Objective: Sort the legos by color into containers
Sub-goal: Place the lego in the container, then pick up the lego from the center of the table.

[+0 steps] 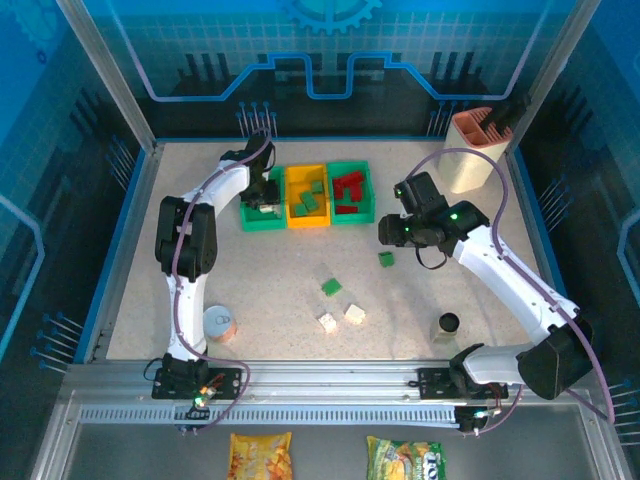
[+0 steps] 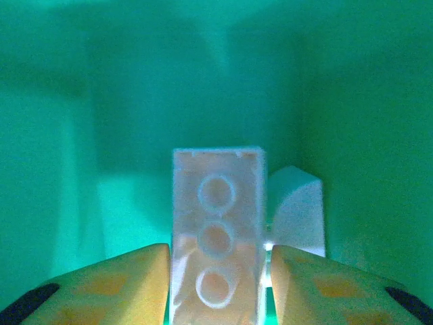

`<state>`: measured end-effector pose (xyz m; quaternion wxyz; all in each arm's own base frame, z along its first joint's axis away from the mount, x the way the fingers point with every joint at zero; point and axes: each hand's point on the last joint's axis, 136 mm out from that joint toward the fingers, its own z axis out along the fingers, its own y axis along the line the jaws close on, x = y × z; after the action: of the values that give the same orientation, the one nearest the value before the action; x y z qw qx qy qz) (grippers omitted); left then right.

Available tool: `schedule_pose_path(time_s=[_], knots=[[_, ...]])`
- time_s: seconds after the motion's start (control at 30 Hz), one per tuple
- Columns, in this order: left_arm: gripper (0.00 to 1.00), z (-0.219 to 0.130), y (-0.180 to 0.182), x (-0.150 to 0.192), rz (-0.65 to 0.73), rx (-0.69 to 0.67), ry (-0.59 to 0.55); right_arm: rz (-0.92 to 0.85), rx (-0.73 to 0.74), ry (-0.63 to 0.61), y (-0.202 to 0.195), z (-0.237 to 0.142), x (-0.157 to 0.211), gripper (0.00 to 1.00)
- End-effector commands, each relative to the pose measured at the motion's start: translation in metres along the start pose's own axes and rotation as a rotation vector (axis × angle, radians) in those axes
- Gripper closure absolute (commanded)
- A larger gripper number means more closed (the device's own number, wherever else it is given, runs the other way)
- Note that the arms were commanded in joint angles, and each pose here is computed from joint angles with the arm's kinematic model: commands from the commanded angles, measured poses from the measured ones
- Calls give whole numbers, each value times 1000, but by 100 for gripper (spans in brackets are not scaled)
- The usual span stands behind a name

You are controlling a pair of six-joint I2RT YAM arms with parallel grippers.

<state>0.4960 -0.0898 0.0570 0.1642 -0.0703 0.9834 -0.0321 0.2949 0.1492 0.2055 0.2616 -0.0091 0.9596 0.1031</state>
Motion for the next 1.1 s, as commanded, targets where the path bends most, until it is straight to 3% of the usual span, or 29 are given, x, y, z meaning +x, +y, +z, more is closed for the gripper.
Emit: schedule_pose_path(time_s=[0.0,0.27,0.47,0.83,1.07], knots=[[54,-15,3,-5,-6,6,-9,2,13,-10,-1,-8,2,52],[54,-63,0,-9,-10,40,-73,-16,5,3,5,-8,7,52],[54,-96,-2,8,-12,85,-71,-34,17,57,6,4,20,52],[54,-146,18,78,1,97,-34,-43,84,170,-1,48,40,51],[54,-150,39,127,8,77,-4,-87,100,241,-11,78,48,50]])
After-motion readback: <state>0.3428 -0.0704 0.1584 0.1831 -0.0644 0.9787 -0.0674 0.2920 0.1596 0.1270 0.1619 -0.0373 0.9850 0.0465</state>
